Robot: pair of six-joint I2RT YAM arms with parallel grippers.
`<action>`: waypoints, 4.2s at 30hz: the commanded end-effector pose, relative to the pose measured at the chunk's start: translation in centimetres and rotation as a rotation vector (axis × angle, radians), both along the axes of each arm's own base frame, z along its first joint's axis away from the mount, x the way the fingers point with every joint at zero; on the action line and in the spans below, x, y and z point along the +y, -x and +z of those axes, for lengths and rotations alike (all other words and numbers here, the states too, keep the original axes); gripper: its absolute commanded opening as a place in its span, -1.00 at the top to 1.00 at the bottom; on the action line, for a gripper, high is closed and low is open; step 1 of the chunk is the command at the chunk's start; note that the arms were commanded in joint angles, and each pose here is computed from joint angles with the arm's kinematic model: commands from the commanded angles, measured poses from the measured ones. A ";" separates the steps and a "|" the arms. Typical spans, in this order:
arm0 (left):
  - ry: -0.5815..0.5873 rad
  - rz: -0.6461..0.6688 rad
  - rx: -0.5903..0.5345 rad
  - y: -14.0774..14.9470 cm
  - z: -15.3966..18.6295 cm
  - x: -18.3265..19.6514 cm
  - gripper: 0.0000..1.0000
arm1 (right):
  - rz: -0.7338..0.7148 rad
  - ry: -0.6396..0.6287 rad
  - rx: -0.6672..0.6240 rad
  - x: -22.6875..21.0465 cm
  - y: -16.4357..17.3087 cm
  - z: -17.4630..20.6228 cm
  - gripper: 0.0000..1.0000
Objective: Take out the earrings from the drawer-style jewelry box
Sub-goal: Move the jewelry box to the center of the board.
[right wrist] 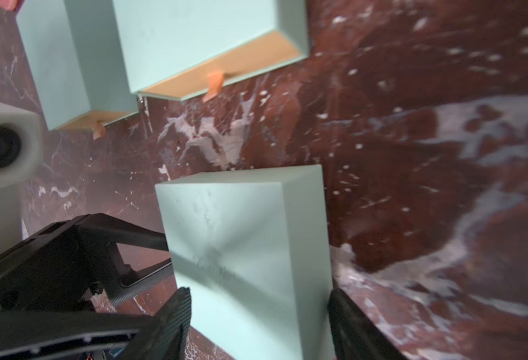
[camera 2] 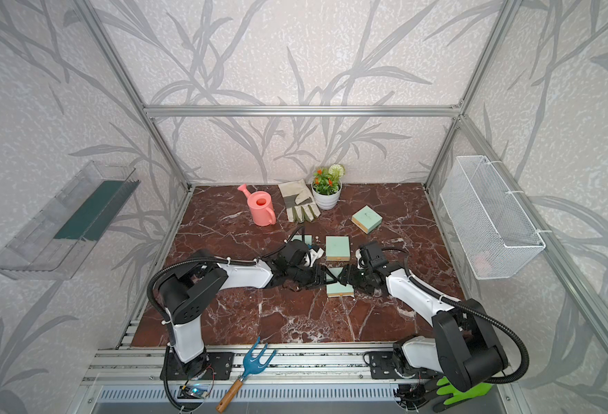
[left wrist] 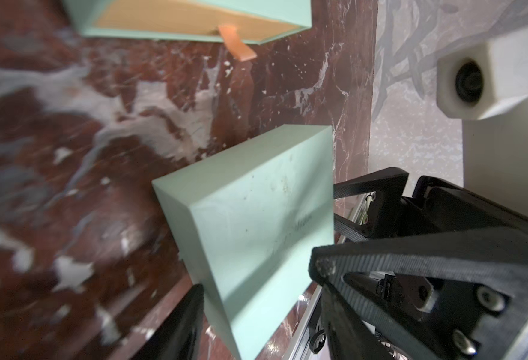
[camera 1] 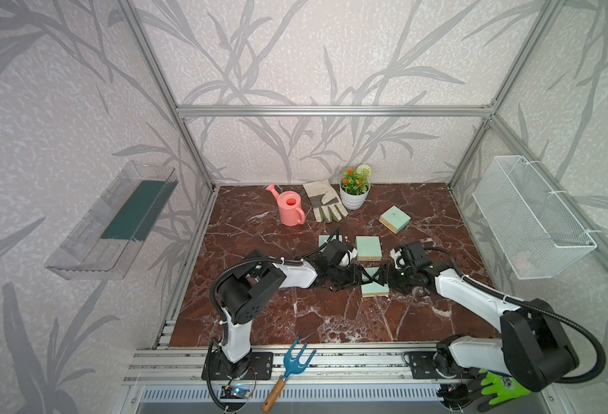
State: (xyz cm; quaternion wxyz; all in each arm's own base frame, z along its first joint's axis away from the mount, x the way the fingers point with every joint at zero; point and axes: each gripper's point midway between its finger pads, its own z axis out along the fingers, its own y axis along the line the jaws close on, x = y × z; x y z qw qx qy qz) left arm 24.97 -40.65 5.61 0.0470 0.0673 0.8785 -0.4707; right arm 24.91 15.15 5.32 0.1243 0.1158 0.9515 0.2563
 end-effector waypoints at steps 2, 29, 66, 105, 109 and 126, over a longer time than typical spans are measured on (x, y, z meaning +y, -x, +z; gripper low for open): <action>0.051 -0.072 -0.014 0.0 1.2 -3.6 -0.20 | -0.033 -0.034 0.010 -1.2 0.0 0.8 -0.41; 0.099 -0.123 0.011 -3.3 1.0 -12.5 -0.18 | -0.248 -0.029 -0.019 -7.0 -6.5 1.1 -0.42; 0.098 -0.103 0.031 -4.1 0.6 -12.6 -0.28 | -0.359 -0.004 -0.015 -11.8 -10.0 0.4 -0.42; 0.144 -0.039 -0.155 -0.6 10.3 -1.9 -0.39 | -0.496 -0.035 -0.019 -11.8 2.1 4.9 -0.74; 0.117 -0.005 -0.155 -0.5 10.4 1.0 -0.41 | -0.544 -0.143 0.000 -10.2 3.2 3.0 -0.87; 0.040 0.039 -0.181 0.1 10.4 5.5 -0.46 | -0.801 -0.325 -0.090 -10.2 0.0 0.6 -0.46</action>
